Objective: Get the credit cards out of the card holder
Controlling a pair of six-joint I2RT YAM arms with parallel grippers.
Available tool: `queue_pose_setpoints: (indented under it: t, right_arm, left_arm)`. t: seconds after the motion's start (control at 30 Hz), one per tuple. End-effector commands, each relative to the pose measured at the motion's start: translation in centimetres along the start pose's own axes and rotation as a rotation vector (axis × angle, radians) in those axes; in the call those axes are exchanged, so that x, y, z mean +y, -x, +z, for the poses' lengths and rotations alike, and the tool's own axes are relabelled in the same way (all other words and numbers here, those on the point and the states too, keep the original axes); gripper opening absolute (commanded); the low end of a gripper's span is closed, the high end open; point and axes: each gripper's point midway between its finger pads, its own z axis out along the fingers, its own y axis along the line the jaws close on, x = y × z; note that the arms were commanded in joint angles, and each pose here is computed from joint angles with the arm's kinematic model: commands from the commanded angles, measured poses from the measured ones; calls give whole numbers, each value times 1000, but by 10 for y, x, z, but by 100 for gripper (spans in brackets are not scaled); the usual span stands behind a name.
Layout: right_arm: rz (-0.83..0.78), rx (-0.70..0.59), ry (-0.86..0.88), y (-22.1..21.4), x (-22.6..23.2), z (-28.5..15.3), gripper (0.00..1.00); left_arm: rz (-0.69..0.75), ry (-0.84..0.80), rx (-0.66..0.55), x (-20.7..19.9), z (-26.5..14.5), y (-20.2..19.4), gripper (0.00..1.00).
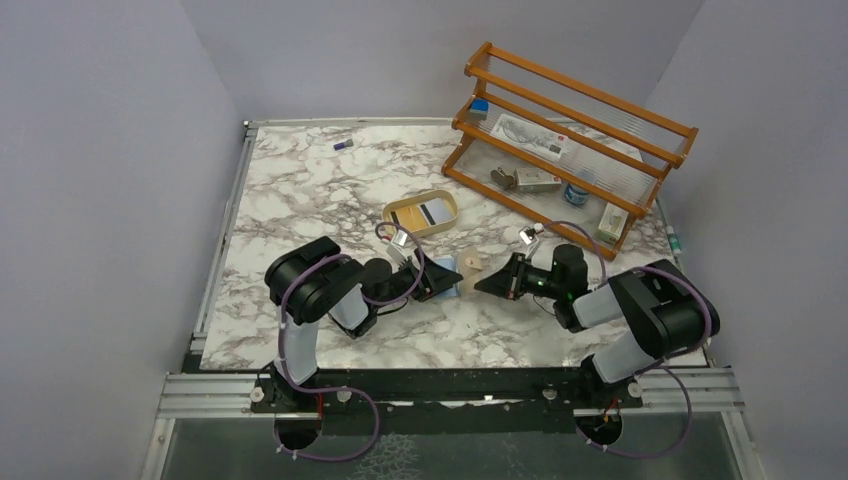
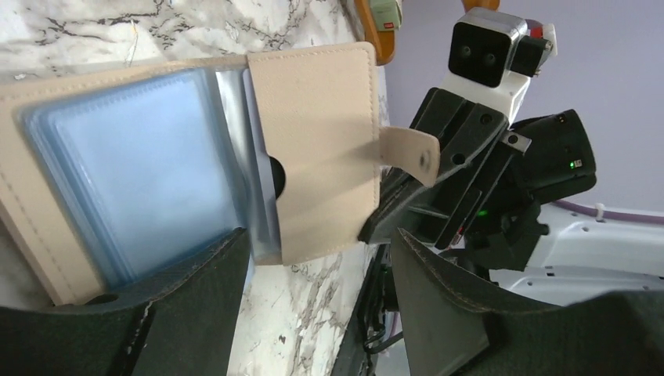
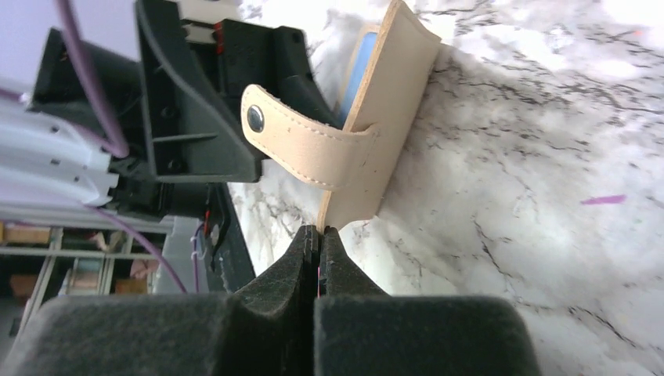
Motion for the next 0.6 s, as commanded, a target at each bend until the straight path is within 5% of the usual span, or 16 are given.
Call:
queue_pose_setpoints:
  t: [0.0,0.3,0.57]
  right_arm:
    - [34,16,-234,-1,-37,-6,1]
    - [148,55,-430,-9,-82,-10,0]
    - [176,105,-360,-17,-84,3,1]
  left_arm:
    - [68,40,-36,0,-1,8,67]
    - [54,94,-38,14,-1,7,67]
    - [67,146,-50,18,-12,6,67]
